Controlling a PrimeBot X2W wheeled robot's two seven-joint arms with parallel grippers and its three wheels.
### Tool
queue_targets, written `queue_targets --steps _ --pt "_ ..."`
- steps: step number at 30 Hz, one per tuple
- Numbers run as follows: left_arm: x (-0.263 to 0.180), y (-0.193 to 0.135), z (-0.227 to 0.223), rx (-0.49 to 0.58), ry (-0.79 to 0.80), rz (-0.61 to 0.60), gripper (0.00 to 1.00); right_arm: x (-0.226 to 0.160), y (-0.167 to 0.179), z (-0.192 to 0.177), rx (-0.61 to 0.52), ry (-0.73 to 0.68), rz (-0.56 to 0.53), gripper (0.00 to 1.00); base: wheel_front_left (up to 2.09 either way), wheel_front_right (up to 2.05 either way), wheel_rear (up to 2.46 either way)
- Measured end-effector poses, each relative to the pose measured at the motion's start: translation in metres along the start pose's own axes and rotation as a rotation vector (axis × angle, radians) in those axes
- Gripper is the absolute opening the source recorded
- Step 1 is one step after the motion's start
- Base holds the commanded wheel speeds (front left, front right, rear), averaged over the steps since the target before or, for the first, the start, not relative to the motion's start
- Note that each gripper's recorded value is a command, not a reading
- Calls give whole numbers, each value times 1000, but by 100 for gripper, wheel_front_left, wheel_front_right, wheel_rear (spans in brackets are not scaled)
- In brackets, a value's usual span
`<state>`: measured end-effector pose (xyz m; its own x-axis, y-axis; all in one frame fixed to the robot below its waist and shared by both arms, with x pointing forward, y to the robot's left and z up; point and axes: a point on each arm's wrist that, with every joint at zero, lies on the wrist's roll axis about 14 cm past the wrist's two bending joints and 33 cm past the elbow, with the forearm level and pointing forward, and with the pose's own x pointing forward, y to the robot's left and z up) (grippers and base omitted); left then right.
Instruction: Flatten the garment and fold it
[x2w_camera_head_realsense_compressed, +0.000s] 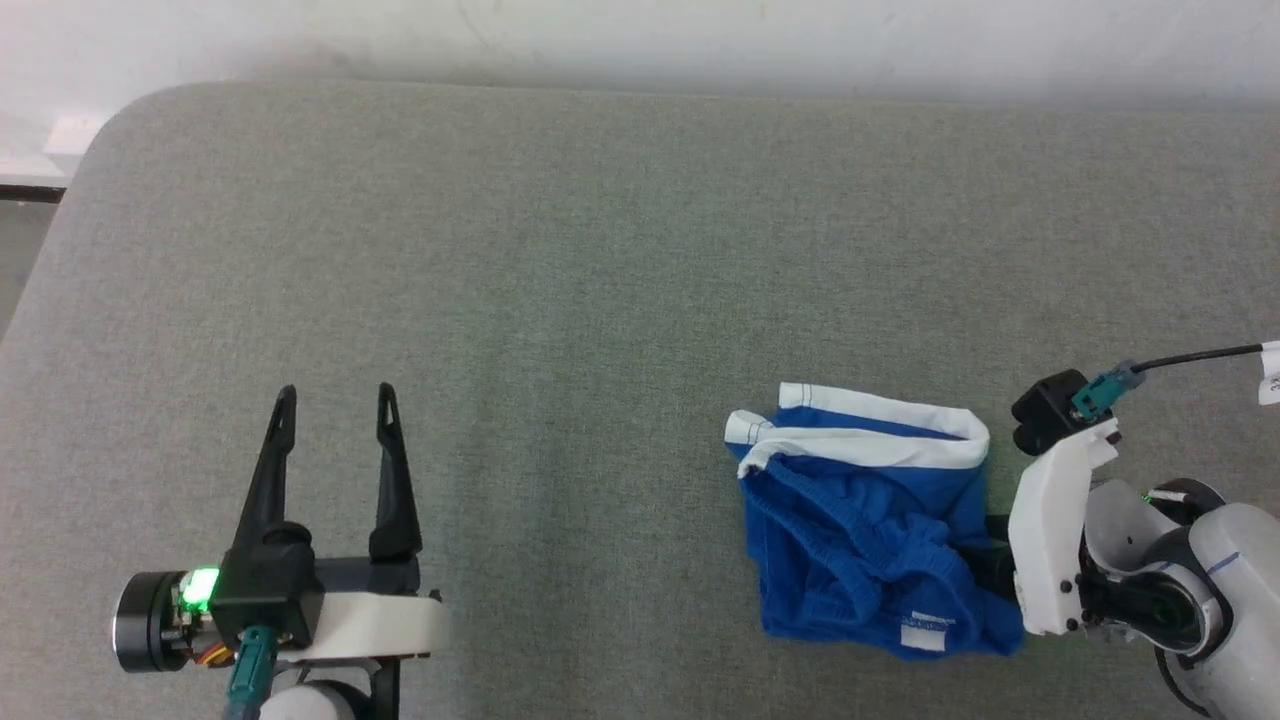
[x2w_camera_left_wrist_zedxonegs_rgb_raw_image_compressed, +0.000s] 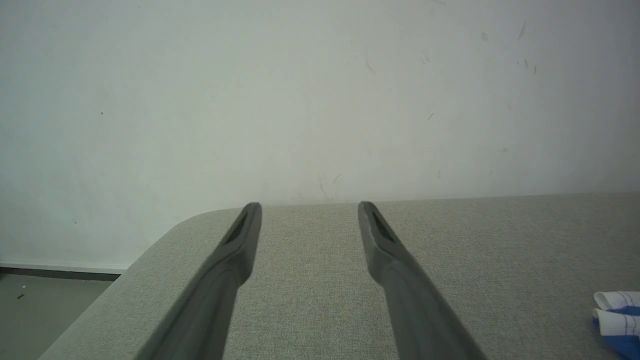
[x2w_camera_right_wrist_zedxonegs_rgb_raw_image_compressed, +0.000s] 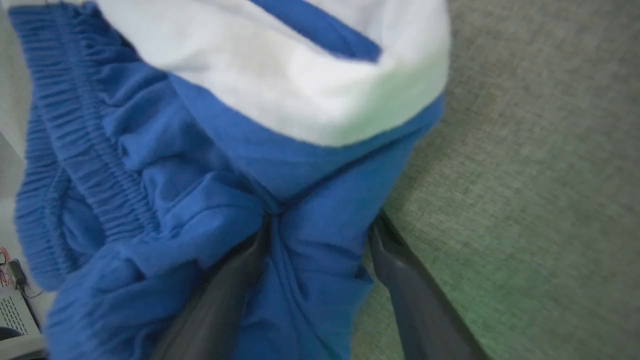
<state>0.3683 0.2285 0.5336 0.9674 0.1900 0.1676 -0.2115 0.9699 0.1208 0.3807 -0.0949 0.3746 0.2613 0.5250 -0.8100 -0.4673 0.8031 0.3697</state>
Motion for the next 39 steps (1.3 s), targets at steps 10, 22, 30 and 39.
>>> queue_targets --steps 10,22,30,39 --pt "5 -10 1 8 -13 -31 100 -20 8 22 -46 -202 0 0 0 0 0" --pt "38 -54 11 13 -90 -144 100 -116 -67 27 -94 -329 -267 0 0 0 0" --pt "79 -98 0 20 -140 -261 100 -163 -171 4 15 -270 -575 0 0 0 0" --pt "102 -132 -48 6 -94 -339 100 -207 -279 -12 39 -127 -919 0 0 0 0"
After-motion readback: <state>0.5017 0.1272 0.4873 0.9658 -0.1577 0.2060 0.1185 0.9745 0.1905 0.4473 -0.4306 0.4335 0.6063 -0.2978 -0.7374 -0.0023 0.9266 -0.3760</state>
